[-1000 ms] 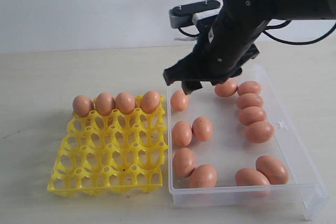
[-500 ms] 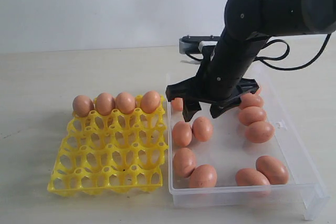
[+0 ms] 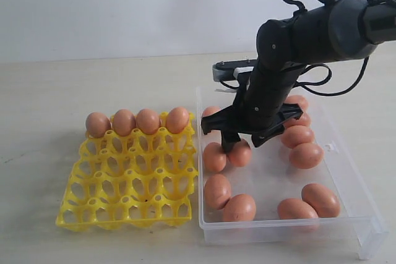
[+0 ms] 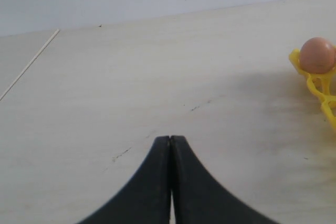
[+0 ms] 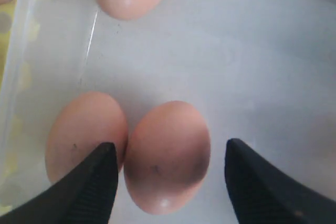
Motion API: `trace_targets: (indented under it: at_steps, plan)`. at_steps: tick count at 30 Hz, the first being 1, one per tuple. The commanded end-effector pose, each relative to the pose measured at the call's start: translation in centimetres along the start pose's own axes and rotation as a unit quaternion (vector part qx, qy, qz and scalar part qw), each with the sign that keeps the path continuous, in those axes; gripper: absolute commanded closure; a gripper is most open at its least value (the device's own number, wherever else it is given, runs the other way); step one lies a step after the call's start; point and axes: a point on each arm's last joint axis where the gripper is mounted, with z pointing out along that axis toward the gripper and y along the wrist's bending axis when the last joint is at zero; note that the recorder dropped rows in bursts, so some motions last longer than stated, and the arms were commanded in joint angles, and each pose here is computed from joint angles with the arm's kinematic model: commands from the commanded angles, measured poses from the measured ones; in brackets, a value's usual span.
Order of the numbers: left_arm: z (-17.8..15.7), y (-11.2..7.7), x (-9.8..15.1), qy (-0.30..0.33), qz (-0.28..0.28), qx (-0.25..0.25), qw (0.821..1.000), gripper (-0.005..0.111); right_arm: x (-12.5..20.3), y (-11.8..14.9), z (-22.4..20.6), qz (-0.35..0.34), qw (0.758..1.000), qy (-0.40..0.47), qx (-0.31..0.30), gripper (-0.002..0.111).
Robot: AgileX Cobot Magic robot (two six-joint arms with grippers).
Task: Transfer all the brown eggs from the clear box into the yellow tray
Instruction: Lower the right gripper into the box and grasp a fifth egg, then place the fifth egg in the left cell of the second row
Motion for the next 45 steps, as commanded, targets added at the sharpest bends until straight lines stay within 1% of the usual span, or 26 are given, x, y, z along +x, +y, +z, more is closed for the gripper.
trace_targets:
  at_steps: [1, 8, 10, 11, 12, 13, 14, 16, 17, 20, 23, 25, 27, 30, 33, 36, 41, 45]
  plan:
    - [-0.1, 0.0, -0.2, -0.01, -0.004, 0.002, 1.0, 0.107, -0.4, -0.8, 0.3, 0.009, 1.0, -0.016, 0.002, 0.051]
    - [-0.1, 0.0, -0.2, -0.01, -0.004, 0.002, 1.0, 0.107, -0.2, -0.9, 1.7, 0.026, 1.0, 0.002, -0.008, 0.051]
    - [-0.1, 0.0, -0.2, -0.01, -0.004, 0.002, 1.0, 0.107, -0.2, -0.9, 2.0, 0.024, 1.0, 0.004, -0.011, 0.052]
    - [-0.1, 0.0, -0.2, -0.01, -0.004, 0.002, 1.0, 0.107, -0.2, -0.8, 2.1, 0.024, 1.0, 0.007, -0.012, 0.056]
    - [-0.1, 0.0, -0.2, -0.01, -0.004, 0.002, 1.0, 0.107, -0.1, -0.9, 2.2, 0.024, 1.0, 0.008, -0.011, 0.062]
    - [-0.1, 0.0, -0.2, -0.01, -0.004, 0.002, 1.0, 0.107, -0.2, -0.9, 2.2, 0.021, 1.0, 0.007, -0.011, 0.07]
    - [-0.1, 0.0, -0.2, -0.01, -0.004, 0.002, 1.0, 0.107, -0.2, -0.9, 2.2, 0.019, 1.0, 0.007, -0.011, 0.081]
    - [-0.1, 0.0, -0.2, -0.01, -0.004, 0.002, 1.0, 0.107, -0.2, -0.9, 2.2, 0.001, 1.0, 0.005, -0.01, 0.106]
    - [-0.1, 0.0, -0.2, -0.01, -0.004, 0.002, 1.0, 0.107, -0.2, -0.9, 2.0, -0.01, 1.0, 0.003, -0.01, 0.108]
    - [-0.1, 0.0, -0.2, -0.01, -0.004, 0.002, 1.0, 0.107, -0.5, -0.7, 0.8, -0.02, 1.0, -0.017, -0.013, 0.108]
    - [-0.1, 0.0, -0.2, -0.01, -0.004, 0.002, 1.0, 0.107, -1.7, 0.2, -2.1, -0.058, 0.993, -0.104, -0.023, 0.108]
    - [-0.1, 0.0, -0.2, -0.01, -0.004, 0.002, 1.0, 0.107, -2.5, 1.6, -4.6, -0.098, 0.977, -0.188, -0.032, 0.108]
    - [-0.1, 0.0, -0.2, -0.01, -0.004, 0.002, 1.0, 0.107, -3.1, 3.4, -6.5, -0.132, 0.955, -0.264, -0.041, 0.108]
    - [-0.1, 0.0, -0.2, -0.01, -0.004, 0.002, 1.0, 0.107, -3.4, 6.3, -7.6, -0.168, 0.923, -0.342, -0.056, 0.108]
    - [-0.1, 0.0, -0.2, -0.01, -0.004, 0.002, 1.0, 0.107, -3.2, 9.0, -7.1, -0.199, 0.898, -0.385, -0.07, 0.108]
    - [-0.1, 0.0, -0.2, -0.01, -0.004, 0.002, 1.0, 0.107, -2.8, 11.4, -5.8, -0.224, 0.88, -0.411, -0.086, 0.108]
    - [-0.1, 0.0, -0.2, -0.01, -0.004, 0.002, 1.0, 0.107, -2.1, 14.0, -2.2, -0.237, 0.866, -0.422, -0.128, 0.108]
    - [-0.1, 0.0, -0.2, -0.01, -0.004, 0.002, 1.0, 0.107, -1.3, 15.5, 0.8, -0.24, 0.856, -0.413, -0.2, 0.108]
